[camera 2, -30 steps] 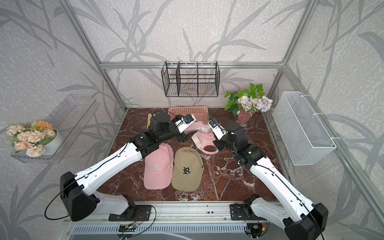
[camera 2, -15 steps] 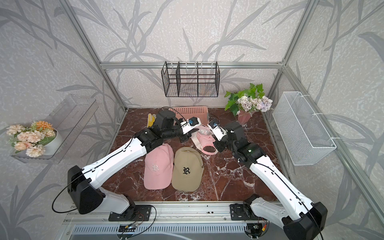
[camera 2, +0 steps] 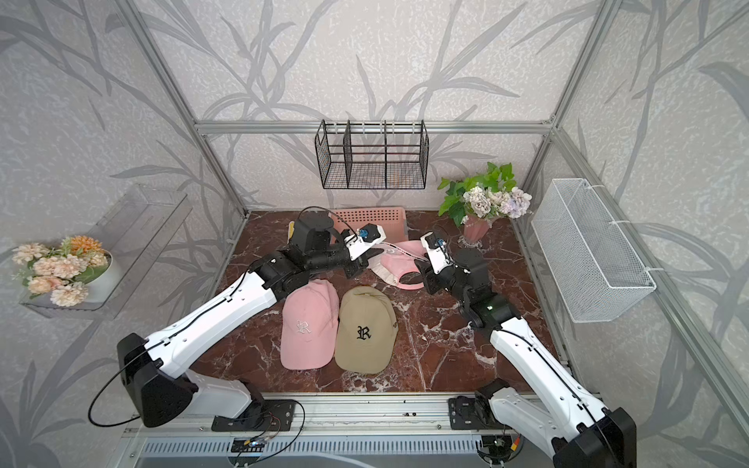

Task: Turn the baseball cap inside out
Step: Turn over the baseball cap.

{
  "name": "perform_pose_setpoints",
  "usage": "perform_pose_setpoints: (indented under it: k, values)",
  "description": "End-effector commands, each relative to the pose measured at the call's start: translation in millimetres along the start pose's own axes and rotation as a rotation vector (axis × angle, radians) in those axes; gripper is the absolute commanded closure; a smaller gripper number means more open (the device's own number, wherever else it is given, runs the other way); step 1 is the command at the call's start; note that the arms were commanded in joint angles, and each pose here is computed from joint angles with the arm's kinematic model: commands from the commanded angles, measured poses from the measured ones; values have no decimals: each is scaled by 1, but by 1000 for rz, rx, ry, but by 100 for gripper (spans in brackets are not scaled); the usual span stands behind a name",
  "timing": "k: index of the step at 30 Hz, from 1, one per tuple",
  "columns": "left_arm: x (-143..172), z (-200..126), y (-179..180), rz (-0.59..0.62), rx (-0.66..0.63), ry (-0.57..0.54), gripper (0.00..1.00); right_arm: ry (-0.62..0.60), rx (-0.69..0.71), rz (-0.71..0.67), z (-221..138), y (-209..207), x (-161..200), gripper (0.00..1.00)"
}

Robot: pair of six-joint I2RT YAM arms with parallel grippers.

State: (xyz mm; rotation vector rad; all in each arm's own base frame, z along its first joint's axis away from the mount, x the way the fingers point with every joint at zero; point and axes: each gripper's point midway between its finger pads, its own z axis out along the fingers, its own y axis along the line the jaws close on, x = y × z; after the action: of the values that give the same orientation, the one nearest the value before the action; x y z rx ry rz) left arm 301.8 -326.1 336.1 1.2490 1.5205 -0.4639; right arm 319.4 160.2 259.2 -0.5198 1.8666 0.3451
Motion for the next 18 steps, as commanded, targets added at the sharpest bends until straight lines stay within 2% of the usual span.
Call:
perform_pose_setpoints:
  k: [1, 3, 9, 18]
  values:
    - [-36, -20, 4, -1, -7, -102, 100, -105, 137, 32, -5, -25, -16, 67]
    - [-41, -22, 3, -10, 5, -109, 100, -115, 212, 50, -6, -37, -11, 68]
    - [-43, -20, 8, -61, -10, -115, 100, -167, 383, 137, -16, -65, -2, 84]
    - [-50, -14, 31, -228, -104, -157, 100, -19, 487, 163, -8, -81, 36, 82]
